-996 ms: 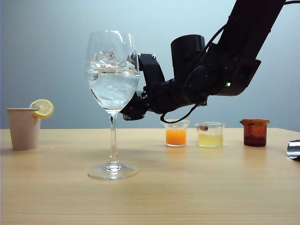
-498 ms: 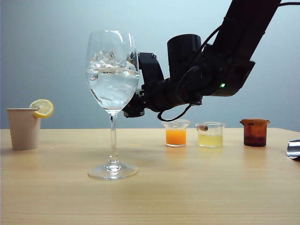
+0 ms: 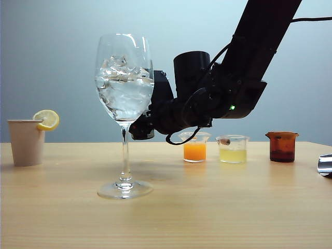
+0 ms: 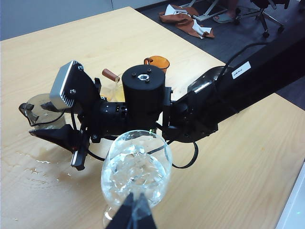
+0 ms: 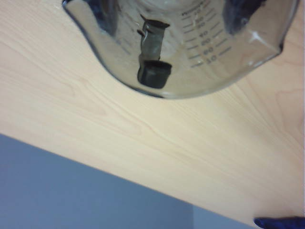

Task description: Pick up the first measuring cup from the left, pour the coconut rum inside into the goblet, and finally put the measuring cup back in its original place.

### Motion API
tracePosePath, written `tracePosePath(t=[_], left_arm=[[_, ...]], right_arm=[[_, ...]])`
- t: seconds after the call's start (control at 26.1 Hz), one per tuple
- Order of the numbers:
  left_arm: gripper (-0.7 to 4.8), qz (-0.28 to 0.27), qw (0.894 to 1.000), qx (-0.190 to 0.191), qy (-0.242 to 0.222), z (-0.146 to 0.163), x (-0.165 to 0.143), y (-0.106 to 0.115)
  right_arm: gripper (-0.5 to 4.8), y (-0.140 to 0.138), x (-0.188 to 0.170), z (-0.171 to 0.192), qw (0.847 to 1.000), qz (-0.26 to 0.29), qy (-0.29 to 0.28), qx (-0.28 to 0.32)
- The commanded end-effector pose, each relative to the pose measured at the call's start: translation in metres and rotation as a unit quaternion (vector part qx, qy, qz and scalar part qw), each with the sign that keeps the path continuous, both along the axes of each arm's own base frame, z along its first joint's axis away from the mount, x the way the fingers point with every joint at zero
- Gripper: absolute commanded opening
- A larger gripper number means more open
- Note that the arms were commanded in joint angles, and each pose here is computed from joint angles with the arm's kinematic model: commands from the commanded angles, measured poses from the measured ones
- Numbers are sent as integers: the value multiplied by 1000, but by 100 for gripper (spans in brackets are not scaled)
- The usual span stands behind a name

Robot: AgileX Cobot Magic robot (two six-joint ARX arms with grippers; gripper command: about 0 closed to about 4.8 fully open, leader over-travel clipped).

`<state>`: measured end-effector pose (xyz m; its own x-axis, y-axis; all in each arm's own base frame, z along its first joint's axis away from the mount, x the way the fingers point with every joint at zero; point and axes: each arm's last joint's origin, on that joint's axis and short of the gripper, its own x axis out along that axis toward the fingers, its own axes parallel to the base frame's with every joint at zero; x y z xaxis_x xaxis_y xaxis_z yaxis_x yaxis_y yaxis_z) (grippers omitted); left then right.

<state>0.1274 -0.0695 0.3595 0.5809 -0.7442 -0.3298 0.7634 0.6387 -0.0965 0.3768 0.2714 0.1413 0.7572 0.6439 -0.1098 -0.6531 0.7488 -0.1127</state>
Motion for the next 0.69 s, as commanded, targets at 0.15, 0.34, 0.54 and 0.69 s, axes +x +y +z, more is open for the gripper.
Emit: tracePosePath(t=[0.15, 0.34, 0.54, 0.69], left_arm=[[-6, -3, 1000, -4, -9, 3, 0, 0], [-6, -3, 1000, -4, -9, 3, 0, 0], [-6, -3, 1000, -4, -9, 3, 0, 0], [-6, -3, 1000, -4, -9, 3, 0, 0]], right_arm=[[40, 3, 1, 3, 1000, -22, -8, 10], [39, 3, 2, -4, 1000, -22, 3, 2], [40, 4, 2, -10, 1000, -24, 11, -2], [40, 4, 3, -16, 999, -28, 17, -1]])
